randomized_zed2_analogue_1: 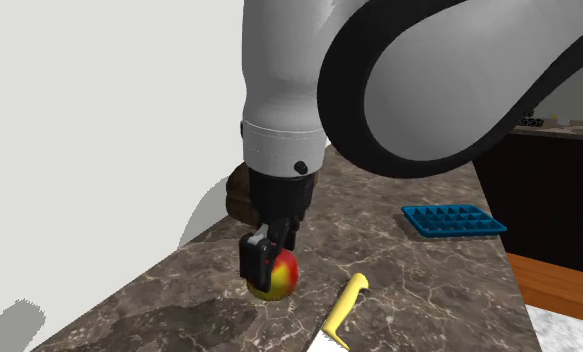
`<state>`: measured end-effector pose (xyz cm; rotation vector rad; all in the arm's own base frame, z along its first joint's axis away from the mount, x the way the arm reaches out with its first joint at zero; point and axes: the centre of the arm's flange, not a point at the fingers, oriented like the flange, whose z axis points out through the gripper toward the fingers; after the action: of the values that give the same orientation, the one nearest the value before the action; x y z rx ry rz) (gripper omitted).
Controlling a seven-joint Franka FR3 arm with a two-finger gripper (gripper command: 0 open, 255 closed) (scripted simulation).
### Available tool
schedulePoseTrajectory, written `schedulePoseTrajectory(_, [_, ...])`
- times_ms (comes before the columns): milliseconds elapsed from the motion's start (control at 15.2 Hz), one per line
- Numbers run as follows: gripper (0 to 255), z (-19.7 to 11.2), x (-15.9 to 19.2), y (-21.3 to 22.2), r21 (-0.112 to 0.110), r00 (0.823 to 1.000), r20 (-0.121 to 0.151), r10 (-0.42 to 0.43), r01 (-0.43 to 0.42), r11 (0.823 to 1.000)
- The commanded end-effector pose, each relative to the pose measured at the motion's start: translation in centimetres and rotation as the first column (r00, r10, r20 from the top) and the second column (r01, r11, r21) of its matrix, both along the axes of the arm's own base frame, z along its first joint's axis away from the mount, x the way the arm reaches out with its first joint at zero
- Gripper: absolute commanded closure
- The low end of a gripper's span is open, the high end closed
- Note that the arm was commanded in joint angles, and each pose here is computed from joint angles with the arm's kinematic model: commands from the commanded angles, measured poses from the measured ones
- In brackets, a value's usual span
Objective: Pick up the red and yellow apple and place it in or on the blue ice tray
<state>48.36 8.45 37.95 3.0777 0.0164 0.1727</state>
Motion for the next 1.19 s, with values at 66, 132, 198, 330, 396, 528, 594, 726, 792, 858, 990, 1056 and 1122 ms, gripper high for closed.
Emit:
schedulePoseTrajectory(66, [255,1.6,0.1,0.0,0.000,1.000,0.000,0.000,0.000,1.000])
schedulePoseTrajectory(132, [255,2.1,0.1,0.0,0.000,1.000,0.000,0.000,0.000,1.000])
schedulePoseTrajectory(198, [255,2.6,0.1,0.0,0.000,1.000,0.000,0.000,0.000,1.000])
schedulePoseTrajectory(330, [255,3.7,0.1,0.0,0.000,1.000,0.000,0.000,0.000,1.000])
schedulePoseTrajectory(396, [255,4.2,0.1,0.0,0.000,1.000,0.000,0.000,0.000,1.000])
schedulePoseTrajectory(528, [255,5.3,0.1,0.0,0.000,1.000,0.000,0.000,0.000,1.000])
schedulePoseTrajectory(594, [255,5.8,0.1,0.0,0.000,1.000,0.000,0.000,0.000,1.000])
schedulePoseTrajectory(726, [255,6.1,-0.7,-1.0,0.000,1.000,0.000,0.000,0.000,1.000])
schedulePoseTrajectory(792, [255,6.1,-1.5,-2.0,0.000,1.000,0.000,0.000,0.000,1.000])
schedulePoseTrajectory(858, [255,6.2,-2.4,-3.1,0.000,1.000,0.000,0.000,0.000,1.000])
schedulePoseTrajectory(990, [255,6.2,-4.0,-5.1,0.000,1.000,0.000,0.000,0.000,1.000])
schedulePoseTrajectory(1056, [255,6.3,-4.8,-6.2,0.000,1.000,0.000,0.000,0.000,1.000])
schedulePoseTrajectory(1122, [255,6.3,-5.6,-7.2,0.000,1.000,0.000,0.000,0.000,1.000])
